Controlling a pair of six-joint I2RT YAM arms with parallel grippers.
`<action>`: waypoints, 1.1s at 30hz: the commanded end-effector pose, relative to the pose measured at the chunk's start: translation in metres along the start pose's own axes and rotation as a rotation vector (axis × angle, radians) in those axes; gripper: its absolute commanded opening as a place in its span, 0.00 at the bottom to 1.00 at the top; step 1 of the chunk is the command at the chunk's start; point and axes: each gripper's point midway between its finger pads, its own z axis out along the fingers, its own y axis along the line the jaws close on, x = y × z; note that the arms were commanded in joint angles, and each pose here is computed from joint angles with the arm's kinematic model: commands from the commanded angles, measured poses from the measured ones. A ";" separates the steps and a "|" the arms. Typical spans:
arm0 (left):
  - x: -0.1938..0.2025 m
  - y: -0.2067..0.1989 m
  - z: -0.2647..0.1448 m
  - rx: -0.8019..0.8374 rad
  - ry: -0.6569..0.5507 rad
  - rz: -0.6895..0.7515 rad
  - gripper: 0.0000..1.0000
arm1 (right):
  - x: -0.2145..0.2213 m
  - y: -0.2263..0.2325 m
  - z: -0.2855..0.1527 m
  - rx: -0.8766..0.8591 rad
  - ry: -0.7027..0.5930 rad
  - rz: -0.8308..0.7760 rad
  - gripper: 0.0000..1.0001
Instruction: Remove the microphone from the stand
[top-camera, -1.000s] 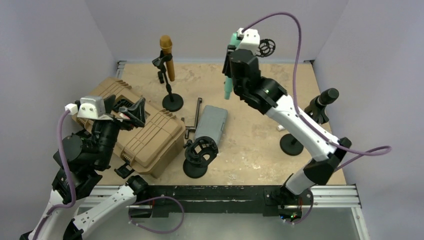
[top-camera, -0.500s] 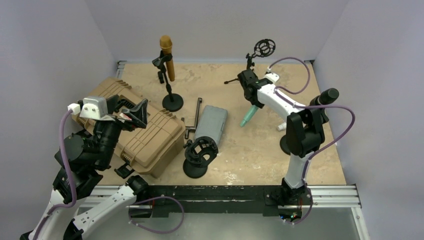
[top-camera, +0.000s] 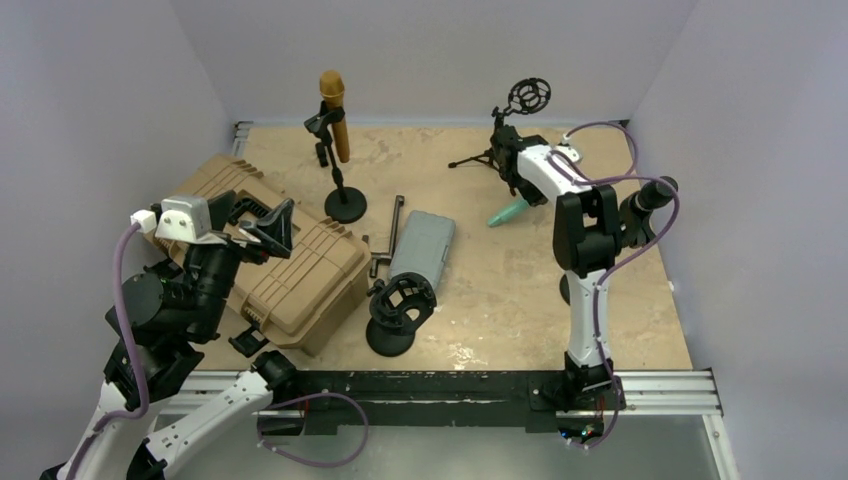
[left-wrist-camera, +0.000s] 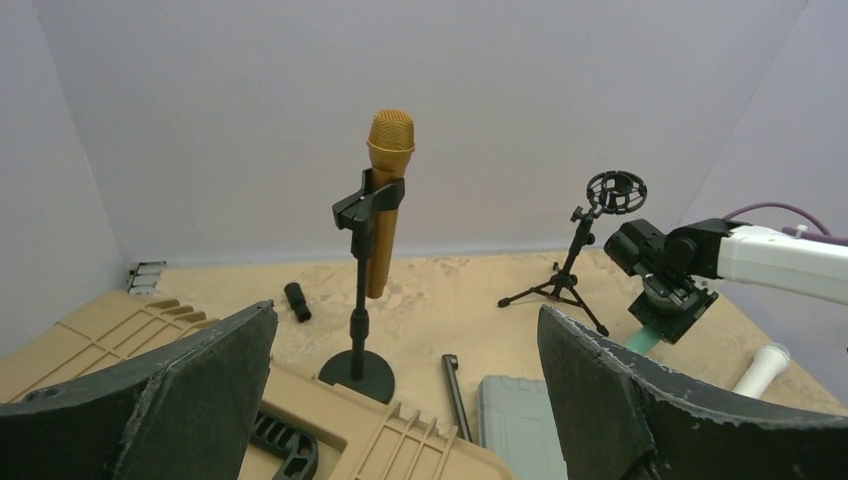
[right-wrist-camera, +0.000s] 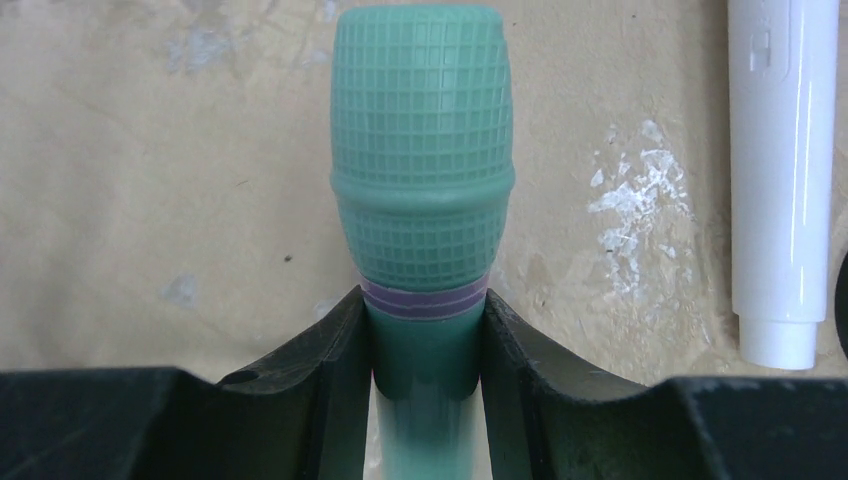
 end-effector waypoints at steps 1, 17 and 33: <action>-0.008 -0.002 0.001 0.009 -0.036 -0.020 1.00 | -0.017 -0.025 0.019 0.144 -0.119 0.014 0.00; -0.009 -0.003 -0.001 0.020 -0.043 -0.029 1.00 | -0.012 -0.012 0.034 0.054 -0.113 -0.144 0.58; -0.002 -0.008 0.005 0.025 -0.017 -0.018 1.00 | -0.002 -0.015 -0.081 -0.131 -0.201 -0.380 0.99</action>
